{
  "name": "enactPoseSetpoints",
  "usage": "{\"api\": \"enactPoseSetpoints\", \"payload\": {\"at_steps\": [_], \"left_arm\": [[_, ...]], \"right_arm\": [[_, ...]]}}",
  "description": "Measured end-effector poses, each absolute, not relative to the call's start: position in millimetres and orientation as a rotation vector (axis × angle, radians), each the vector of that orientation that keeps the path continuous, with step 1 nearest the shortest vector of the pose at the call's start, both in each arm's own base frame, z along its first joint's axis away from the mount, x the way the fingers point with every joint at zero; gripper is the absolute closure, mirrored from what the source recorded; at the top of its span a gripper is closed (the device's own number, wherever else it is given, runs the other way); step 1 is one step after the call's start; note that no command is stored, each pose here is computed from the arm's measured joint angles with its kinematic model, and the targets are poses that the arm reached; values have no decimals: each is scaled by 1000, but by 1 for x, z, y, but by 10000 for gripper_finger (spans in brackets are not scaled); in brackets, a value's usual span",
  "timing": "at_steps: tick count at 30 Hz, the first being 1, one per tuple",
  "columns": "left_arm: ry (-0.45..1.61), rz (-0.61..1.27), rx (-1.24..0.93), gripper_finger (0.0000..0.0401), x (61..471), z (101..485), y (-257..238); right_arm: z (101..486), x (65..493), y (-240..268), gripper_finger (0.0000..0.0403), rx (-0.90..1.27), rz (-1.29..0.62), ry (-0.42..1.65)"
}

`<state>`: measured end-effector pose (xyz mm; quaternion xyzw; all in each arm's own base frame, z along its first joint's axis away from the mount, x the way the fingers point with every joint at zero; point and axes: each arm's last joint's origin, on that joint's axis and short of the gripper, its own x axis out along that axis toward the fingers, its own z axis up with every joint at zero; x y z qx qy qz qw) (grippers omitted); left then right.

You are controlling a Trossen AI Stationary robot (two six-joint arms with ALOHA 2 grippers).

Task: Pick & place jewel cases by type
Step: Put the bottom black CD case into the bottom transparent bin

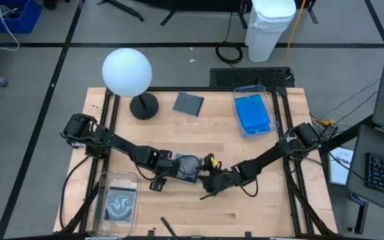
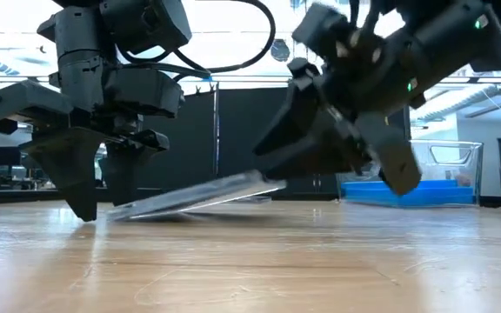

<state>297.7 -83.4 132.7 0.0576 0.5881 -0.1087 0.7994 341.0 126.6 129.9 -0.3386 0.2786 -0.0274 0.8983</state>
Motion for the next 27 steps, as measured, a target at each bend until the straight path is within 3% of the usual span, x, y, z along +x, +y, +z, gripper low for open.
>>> {"api": "enactPoseSetpoints", "payload": {"at_steps": [27], "left_arm": [[1252, -228, 131, 164, 298, 133, -85]], "right_arm": [[153, 356, 120, 211, -659, -130, 348]]}}
